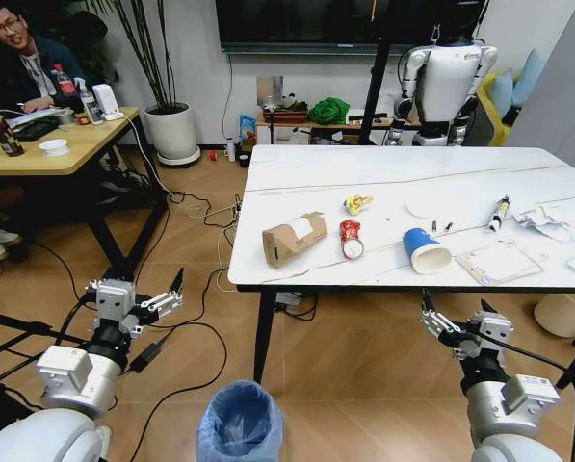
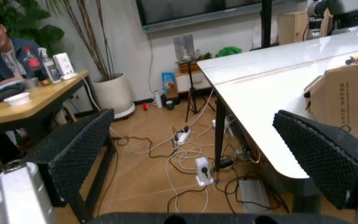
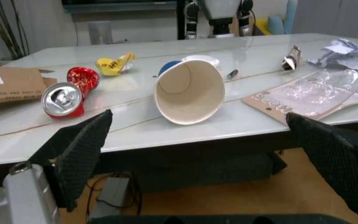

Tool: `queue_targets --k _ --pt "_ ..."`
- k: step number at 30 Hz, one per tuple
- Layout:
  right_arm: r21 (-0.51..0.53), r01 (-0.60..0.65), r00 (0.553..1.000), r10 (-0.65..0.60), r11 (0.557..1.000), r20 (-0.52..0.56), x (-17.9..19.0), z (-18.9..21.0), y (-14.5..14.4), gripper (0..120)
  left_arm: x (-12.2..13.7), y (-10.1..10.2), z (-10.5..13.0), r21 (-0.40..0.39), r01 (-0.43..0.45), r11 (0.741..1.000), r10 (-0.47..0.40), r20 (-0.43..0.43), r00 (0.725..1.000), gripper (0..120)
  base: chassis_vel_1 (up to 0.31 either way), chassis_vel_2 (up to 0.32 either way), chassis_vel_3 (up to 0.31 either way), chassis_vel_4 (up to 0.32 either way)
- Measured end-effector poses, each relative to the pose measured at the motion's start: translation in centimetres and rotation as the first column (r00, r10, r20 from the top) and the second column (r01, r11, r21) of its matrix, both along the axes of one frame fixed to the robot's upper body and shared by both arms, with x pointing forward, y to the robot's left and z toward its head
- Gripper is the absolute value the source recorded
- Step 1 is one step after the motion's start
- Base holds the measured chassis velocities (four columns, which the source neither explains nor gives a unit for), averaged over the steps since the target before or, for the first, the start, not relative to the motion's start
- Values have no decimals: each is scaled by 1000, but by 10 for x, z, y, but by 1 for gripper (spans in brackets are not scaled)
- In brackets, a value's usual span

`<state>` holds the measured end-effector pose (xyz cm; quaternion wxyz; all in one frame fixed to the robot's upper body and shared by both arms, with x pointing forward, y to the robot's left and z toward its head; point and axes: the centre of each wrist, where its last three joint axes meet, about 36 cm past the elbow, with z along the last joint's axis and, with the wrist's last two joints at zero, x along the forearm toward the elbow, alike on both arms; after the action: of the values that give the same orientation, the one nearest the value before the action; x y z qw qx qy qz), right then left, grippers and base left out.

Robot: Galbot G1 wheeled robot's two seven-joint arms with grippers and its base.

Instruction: Pick up the trash bin and place the trash from the table into it.

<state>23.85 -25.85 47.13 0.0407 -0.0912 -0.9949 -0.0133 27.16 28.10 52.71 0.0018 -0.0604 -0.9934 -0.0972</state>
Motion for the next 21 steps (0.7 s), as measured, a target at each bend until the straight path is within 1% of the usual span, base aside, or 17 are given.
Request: queue_targets --k 5,15,21 --pt "-4 -2 1000 2 1000 5 0 -1 0 100 1 0 -2 -20 8 1000 -8 -2 1000 100 0 0 0 0" --pt "5 4 1000 -4 1000 13 0 -1 0 100 3 0 -2 -10 17 1000 -18 -28 999 100 0 0 0 0" --pt "3 -1 1000 1 1000 13 1 -2 0 100 3 0 -2 -6 9 1000 -10 -33 999 100 0 0 0 0"
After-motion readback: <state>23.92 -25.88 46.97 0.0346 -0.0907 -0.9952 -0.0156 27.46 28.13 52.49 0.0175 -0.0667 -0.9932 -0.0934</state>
